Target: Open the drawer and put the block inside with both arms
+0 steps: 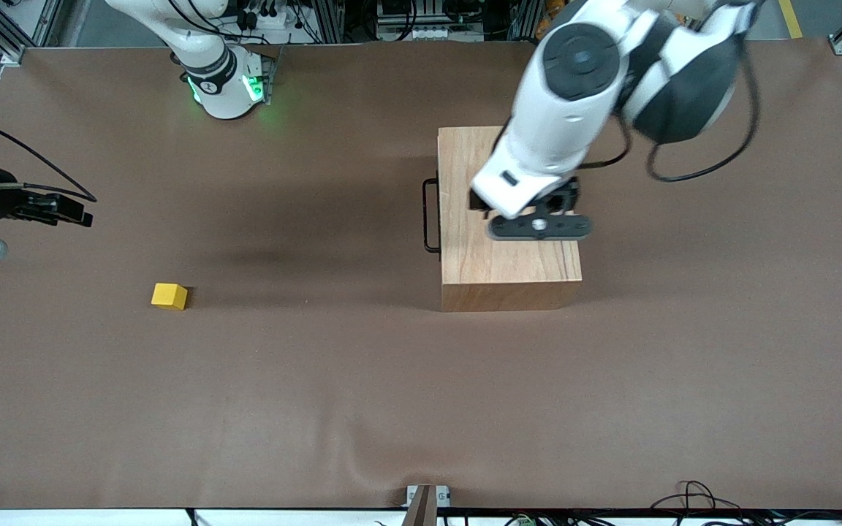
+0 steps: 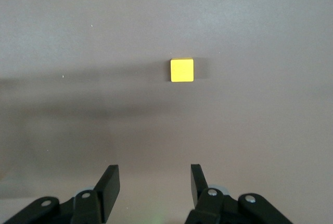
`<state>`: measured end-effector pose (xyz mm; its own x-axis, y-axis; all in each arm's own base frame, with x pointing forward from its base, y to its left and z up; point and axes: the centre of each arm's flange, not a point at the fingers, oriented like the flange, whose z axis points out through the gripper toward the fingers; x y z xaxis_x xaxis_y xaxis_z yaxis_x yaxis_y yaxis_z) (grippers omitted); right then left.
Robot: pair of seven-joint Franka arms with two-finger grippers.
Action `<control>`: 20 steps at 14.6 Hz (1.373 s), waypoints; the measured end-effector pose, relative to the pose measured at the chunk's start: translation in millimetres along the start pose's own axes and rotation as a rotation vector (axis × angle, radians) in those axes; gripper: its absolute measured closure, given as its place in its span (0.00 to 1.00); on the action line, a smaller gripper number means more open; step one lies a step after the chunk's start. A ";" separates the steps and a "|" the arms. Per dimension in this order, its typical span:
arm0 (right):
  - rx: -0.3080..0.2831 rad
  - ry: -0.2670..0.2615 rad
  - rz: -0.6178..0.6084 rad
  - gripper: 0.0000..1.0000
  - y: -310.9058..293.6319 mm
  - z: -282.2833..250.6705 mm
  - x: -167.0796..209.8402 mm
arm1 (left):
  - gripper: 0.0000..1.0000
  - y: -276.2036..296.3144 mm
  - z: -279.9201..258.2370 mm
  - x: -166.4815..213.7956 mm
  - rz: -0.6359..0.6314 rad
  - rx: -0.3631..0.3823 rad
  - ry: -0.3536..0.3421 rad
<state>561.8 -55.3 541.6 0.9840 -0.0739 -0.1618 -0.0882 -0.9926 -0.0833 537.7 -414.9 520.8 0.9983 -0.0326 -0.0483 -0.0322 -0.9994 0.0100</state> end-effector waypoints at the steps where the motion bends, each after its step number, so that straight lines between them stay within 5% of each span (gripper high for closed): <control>1: 0.000 0.005 0.000 0.36 -0.1 -4.5 -2.2 | 0.00 13.4 12.6 -1.1 0.001 0.005 0.005; 9: -0.051 0.042 0.006 0.36 9.8 2.4 3.4 | 0.00 153.7 123.7 -69.7 -0.014 0.202 0.115; 20: -0.067 0.083 0.024 0.37 36.9 201.2 92.0 | 0.00 199.8 170.3 -97.7 -0.037 0.256 0.165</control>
<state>618.0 -79.4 325.8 0.9914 -0.1027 -0.0810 -0.1042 -0.9945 -0.0144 425.4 -612.8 357.4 0.9927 -0.0151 0.1193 0.0143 -0.9703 -0.2417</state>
